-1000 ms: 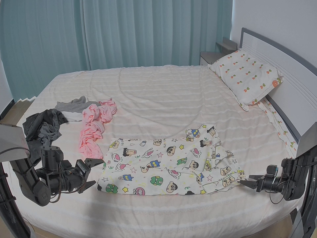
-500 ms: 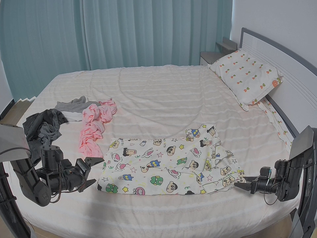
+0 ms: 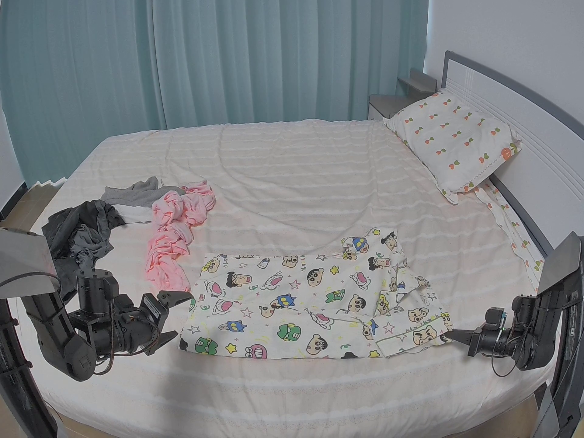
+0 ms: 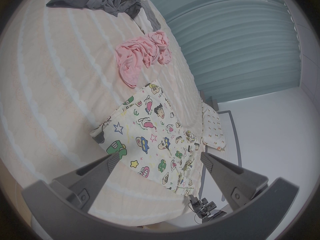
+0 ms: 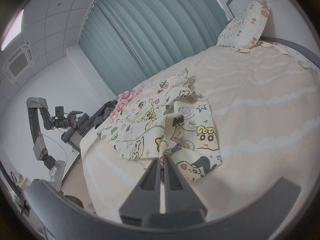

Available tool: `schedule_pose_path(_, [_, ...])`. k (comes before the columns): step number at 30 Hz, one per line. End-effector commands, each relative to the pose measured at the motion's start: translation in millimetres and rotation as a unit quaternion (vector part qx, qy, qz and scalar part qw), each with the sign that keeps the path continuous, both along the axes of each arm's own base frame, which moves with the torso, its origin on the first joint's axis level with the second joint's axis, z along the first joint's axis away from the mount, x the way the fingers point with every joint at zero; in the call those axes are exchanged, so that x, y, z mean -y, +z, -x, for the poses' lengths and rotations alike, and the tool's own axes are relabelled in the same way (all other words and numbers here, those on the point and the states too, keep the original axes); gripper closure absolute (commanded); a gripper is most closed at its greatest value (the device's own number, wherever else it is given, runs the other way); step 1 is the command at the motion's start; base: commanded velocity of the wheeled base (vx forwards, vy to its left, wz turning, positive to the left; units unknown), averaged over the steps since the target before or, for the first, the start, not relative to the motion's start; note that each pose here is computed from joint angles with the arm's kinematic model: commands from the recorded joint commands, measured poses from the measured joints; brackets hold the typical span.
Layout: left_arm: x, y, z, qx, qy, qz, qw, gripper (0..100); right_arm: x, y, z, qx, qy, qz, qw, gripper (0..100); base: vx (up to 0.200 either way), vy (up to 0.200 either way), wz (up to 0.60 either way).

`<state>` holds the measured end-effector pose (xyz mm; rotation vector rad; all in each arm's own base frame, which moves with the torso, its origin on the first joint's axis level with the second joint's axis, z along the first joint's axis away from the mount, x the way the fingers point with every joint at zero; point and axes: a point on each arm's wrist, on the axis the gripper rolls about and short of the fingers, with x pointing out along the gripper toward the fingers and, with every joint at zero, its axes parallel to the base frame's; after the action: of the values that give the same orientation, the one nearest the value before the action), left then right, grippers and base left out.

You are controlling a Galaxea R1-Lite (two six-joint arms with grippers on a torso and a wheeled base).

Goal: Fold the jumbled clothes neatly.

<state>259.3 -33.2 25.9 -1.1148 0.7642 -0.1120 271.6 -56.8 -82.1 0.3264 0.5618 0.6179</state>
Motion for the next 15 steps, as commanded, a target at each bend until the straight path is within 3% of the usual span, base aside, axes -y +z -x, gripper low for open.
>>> schedule_pose_path(1, [0.0, -0.6, 0.0, -0.001, 0.0, 0.0, 1.0, 0, 2.1, -4.1, 2.4, -0.005, -0.005, -0.001, 1.0, 100, 0.0, 0.0, 0.0])
schedule_pose_path(15, [0.4, -0.6, 0.0, -0.001, -0.001, 0.0, 1.0, 0, -5.8, -5.0, 5.1, -0.016, 0.004, -0.002, 0.9999, 100, 0.0, 0.0, 0.0])
